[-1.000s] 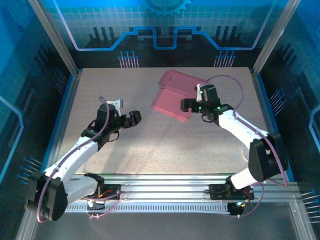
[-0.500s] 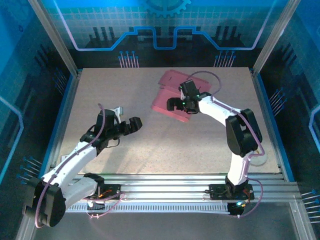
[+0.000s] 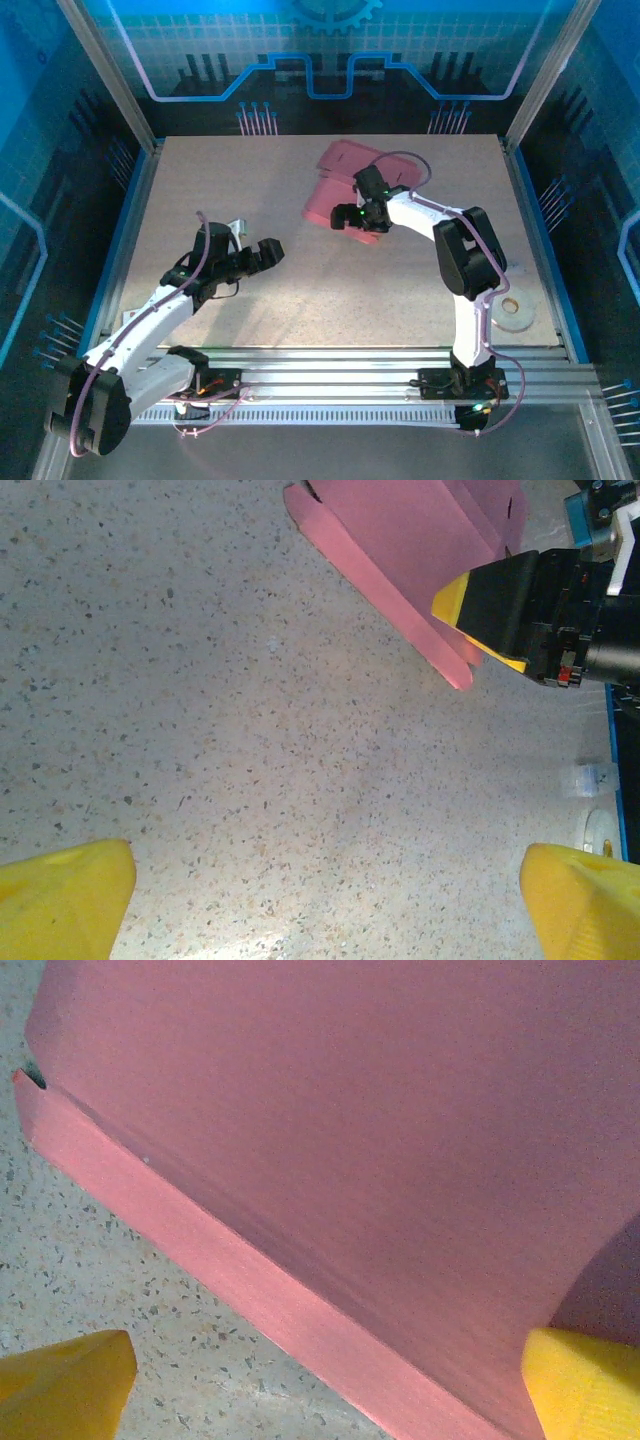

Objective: Fold the paper box

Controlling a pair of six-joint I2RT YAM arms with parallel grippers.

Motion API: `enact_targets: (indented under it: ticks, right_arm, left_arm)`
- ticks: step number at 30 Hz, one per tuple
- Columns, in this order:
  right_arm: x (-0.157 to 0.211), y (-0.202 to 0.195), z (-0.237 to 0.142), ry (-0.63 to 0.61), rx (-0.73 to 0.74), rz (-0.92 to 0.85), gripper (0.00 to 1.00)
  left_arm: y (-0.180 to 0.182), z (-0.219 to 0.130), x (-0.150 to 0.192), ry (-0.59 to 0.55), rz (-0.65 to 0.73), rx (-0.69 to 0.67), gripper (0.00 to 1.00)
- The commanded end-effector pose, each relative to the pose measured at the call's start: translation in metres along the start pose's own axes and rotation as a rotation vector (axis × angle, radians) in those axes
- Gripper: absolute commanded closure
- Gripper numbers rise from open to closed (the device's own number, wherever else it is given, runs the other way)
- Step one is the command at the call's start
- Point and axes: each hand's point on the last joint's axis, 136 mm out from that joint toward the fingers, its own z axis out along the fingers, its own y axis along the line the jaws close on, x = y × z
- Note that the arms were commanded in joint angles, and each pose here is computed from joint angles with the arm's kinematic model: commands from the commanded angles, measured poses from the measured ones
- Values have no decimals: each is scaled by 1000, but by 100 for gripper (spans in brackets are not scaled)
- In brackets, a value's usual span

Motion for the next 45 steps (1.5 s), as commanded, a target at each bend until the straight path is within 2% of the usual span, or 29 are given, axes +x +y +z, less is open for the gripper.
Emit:
enact_targets:
  ticks: [1,9,21,24,27,31,36,40,45]
  right_arm:
    - [11,4,4,46,-22,8,0]
    - [56,4,-4,108,-49,-88,0]
    - [179,23,-39,223,-93,-352,0]
    - [205,14,-48,246,-65,-385,0]
    - [208,6,-64,210,-39,-367,0]
    - [193,8,-97,111,-46,-326,0]
    - [165,-9,-127,13,-30,-148,0]
    - [153,-16,-135,-21,-90,-17,0]
    - [147,-11,-130,-48,-178,58,0]
  left_arm:
    - [-9,-6,-1,7,9,17,1]
    - [-8,-6,-2,35,37,-11,1]
    - [-7,-7,-1,71,54,-43,1]
    - [-9,-6,1,86,55,-37,1]
    - [-12,-7,3,91,58,-17,1]
    - [-24,-4,9,129,77,47,1]
    - [-27,6,-3,129,119,12,2]
    - [-37,26,-20,160,156,-21,3]
    - [-53,61,-43,205,220,-51,4]
